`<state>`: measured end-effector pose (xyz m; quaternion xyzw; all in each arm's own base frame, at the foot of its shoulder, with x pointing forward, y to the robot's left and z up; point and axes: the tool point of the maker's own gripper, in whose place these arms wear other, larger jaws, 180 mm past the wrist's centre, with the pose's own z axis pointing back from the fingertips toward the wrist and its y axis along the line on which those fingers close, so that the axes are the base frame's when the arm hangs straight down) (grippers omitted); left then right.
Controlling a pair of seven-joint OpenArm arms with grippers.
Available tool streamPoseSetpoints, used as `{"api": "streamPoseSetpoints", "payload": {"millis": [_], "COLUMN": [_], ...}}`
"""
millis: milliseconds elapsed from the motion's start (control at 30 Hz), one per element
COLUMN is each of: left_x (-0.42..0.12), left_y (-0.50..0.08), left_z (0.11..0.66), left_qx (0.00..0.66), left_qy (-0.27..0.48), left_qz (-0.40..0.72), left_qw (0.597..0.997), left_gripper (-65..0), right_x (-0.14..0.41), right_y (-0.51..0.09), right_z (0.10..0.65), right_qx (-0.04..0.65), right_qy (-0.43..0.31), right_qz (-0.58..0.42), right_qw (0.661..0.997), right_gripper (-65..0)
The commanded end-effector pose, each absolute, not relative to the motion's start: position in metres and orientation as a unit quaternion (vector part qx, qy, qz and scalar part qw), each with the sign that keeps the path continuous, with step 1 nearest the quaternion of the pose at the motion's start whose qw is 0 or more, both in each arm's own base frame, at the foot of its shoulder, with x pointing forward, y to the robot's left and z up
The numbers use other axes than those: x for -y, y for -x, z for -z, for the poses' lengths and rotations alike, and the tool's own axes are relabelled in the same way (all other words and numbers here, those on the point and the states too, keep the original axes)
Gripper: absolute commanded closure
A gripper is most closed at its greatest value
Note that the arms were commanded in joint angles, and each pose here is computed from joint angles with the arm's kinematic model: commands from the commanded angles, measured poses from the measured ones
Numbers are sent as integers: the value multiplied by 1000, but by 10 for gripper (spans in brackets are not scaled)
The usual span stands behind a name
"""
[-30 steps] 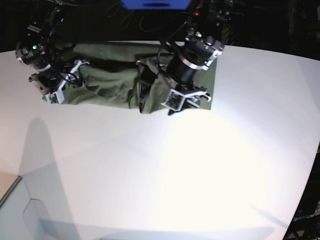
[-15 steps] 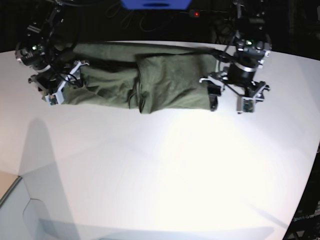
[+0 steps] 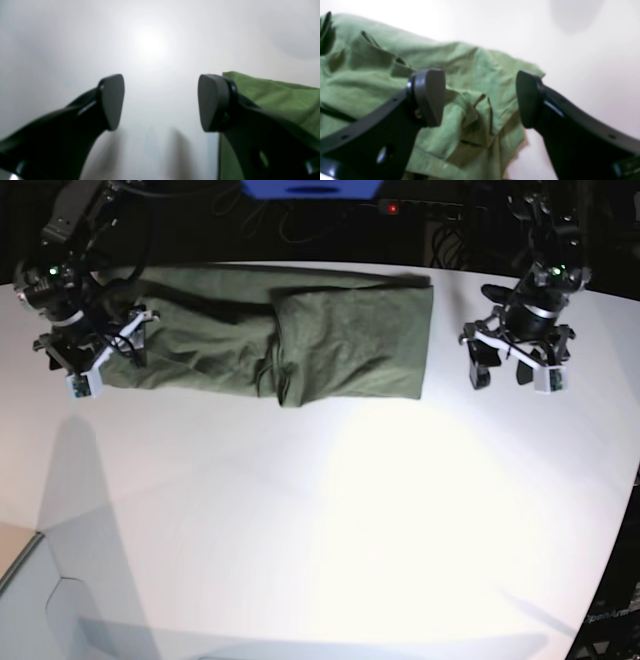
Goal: Layout the t-shirt on the table in an organized manner, then fold the t-shirt properly
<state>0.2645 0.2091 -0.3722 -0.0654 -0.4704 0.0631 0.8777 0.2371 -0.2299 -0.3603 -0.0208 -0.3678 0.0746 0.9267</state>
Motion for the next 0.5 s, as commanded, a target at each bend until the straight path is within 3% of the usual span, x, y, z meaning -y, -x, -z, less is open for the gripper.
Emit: {"api": "streamPoseSetpoints", "payload": {"millis": [0,467], "left_x": [-210,-209], "left_y": [-270,-271], "left_z": [361,361], "left_qx": [490,490], "left_qy": [68,68], "left_qz": [-60,-59], "left_qw": [867,867], "left_gripper": [-449,-449], "right_x": [239,264], "right_y": [-240,-221], "right_z": [355,413], "right_qx": [379,344], "right_qy": [29,-8], "right_qz": [-67,9], "right_qw": [922,939], "right_gripper": [-445,-445]}}
